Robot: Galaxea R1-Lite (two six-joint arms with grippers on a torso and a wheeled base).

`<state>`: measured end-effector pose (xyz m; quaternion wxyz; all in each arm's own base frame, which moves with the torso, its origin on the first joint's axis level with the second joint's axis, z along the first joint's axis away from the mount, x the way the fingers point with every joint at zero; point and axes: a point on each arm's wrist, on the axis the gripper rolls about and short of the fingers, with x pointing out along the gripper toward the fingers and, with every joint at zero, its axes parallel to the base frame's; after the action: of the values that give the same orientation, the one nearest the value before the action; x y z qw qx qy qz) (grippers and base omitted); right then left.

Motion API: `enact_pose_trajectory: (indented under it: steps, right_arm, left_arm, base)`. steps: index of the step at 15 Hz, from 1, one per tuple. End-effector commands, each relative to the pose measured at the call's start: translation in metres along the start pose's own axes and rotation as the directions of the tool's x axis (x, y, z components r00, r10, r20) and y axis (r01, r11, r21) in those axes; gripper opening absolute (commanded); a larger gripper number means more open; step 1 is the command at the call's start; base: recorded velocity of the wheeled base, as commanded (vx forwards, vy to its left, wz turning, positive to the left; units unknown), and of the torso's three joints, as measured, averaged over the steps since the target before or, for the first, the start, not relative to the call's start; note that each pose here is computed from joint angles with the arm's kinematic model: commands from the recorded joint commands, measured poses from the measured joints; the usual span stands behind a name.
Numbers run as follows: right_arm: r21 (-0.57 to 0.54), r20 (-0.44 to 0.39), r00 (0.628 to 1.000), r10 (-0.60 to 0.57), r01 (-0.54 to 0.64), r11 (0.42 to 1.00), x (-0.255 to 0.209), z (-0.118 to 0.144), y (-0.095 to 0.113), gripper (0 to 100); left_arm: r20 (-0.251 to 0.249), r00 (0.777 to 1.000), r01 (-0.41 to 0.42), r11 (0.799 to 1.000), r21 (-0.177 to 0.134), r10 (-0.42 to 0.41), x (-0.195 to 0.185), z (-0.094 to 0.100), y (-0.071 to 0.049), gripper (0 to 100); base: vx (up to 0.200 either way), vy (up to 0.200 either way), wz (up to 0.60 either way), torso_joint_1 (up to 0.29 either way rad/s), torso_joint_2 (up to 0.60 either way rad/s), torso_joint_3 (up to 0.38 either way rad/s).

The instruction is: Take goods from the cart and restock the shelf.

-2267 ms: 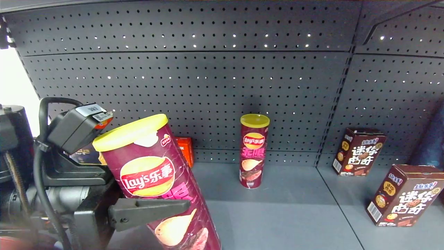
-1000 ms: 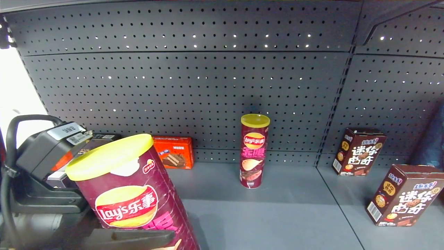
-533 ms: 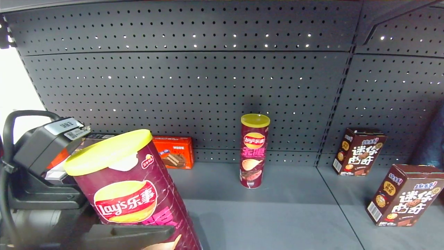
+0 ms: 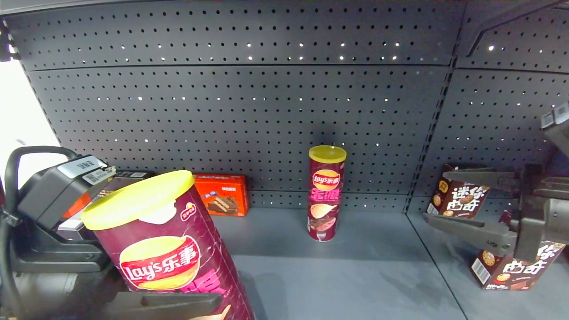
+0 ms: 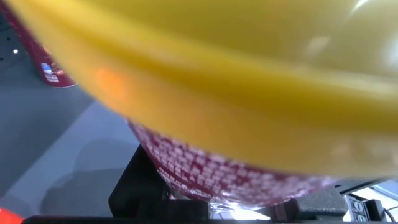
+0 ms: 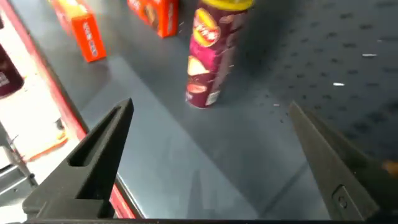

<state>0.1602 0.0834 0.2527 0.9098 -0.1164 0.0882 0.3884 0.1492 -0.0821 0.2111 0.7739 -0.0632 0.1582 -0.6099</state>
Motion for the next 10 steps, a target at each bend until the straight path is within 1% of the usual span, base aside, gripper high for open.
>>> enact_pose_trajectory:
  steps: [1,3,5,7,9,10]
  right_arm:
    - [0.024,-0.072,0.996,0.05,-0.049,0.999,0.027,-0.01,-0.002,100]
    - [0.023,-0.082,0.995,0.052,-0.05,0.998,0.046,-0.015,-0.007,100]
    - [0.012,-0.052,0.998,0.031,-0.03,0.999,0.064,-0.018,-0.014,100]
    - [0.02,-0.056,0.997,0.052,-0.051,0.998,0.072,-0.023,-0.018,100]
    - [0.024,-0.022,0.992,0.126,-0.126,0.992,0.079,-0.025,-0.023,100]
    - [0.016,0.016,0.984,0.176,-0.177,0.984,0.086,-0.026,-0.028,100]
  left_arm:
    - [-0.001,1.0,0.0,1.0,-0.002,0.0,0.0,0.0,0.0,0]
    - [-0.002,1.0,0.0,1.0,-0.003,0.0,0.0,0.0,0.001,0]
    - [0.0,1.0,0.0,1.0,-0.001,0.0,0.0,0.001,0.0,0]
    - [0.0,1.0,0.002,1.0,0.0,-0.002,0.0,0.0,0.0,0]
    - [-0.003,1.0,0.0,1.0,-0.004,0.0,0.0,-0.001,0.0,0]
    - [-0.003,1.0,0.0,1.0,-0.004,0.0,0.0,-0.001,0.0,0]
  base:
    - [0.0,0.0,0.0,0.0,0.0,0.0]
    - [0.0,0.0,0.0,0.0,0.0,0.0]
    - [0.0,0.0,0.0,0.0,0.0,0.0]
    - [0.0,0.0,0.0,0.0,0.0,0.0]
    - [0.0,0.0,0.0,0.0,0.0,0.0]
    - [0.0,0.0,0.0,0.0,0.0,0.0]
